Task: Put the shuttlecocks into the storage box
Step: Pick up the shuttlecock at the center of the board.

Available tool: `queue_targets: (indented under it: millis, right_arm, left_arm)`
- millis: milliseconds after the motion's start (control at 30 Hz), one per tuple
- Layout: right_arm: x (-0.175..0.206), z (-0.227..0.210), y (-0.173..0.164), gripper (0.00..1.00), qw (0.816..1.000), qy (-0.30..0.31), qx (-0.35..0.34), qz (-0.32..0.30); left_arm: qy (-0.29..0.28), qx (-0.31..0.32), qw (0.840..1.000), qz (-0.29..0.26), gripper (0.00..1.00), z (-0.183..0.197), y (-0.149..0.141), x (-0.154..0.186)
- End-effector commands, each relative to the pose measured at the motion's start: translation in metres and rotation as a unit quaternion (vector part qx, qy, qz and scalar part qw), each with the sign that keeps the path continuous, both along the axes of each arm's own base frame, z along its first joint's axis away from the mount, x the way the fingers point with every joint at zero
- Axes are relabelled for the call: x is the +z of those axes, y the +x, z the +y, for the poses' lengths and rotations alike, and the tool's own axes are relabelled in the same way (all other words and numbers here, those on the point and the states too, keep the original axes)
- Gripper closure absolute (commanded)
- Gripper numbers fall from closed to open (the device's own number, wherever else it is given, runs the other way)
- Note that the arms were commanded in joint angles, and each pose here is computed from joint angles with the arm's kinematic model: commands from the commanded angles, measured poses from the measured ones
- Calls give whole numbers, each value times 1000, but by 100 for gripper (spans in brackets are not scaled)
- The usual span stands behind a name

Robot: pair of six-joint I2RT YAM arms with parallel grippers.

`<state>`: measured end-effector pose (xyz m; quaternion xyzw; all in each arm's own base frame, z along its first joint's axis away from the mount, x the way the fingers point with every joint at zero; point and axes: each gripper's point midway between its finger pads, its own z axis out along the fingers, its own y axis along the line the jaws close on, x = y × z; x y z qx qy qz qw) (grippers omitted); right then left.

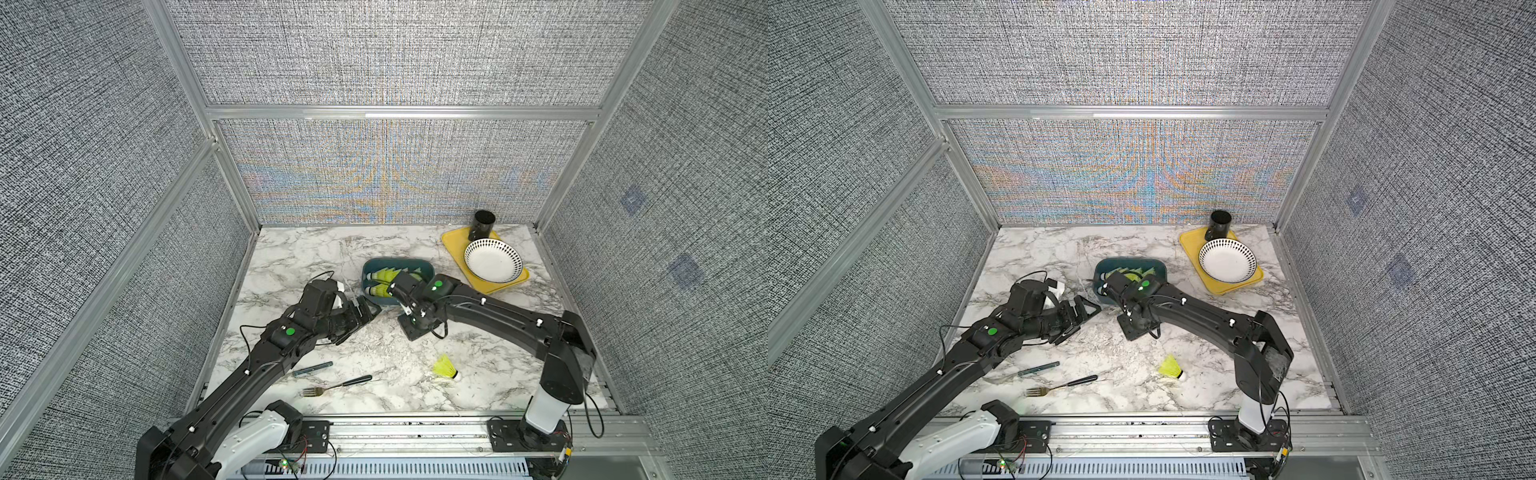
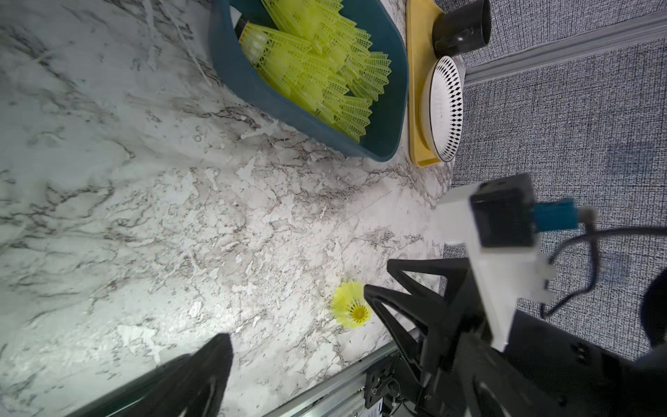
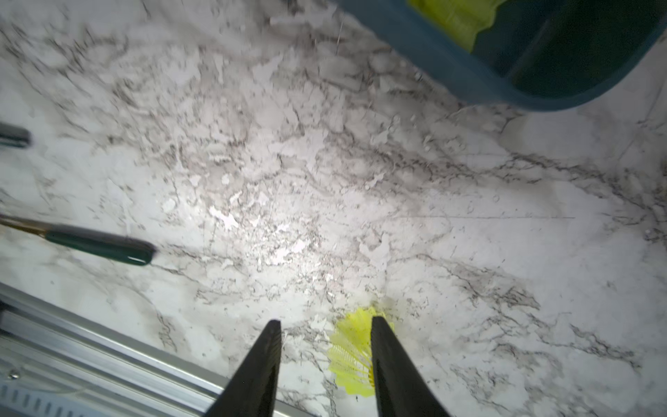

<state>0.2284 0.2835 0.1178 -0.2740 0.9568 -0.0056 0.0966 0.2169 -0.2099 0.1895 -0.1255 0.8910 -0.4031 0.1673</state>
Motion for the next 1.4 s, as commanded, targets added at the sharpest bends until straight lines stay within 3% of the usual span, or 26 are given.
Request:
queue_targets:
  millis: [0, 367, 833, 1367]
  right_arm:
    - [-10, -16, -20, 57, 997, -69, 28, 19]
    - [-42, -20, -63, 56, 982, -154, 86, 63]
    - [-62, -45, -74, 56, 970, -208, 100, 73]
    - [-71, -60, -59, 57, 958, -270, 83, 38]
  left_arm:
    - [-8, -24, 1000, 10, 0, 2, -19, -3]
    - [-29, 11, 999, 8, 0, 29, -52, -2]
    - [-49, 33, 998, 30, 0, 56, -95, -4]
    - [-64, 51, 996, 18, 0, 54, -86, 2]
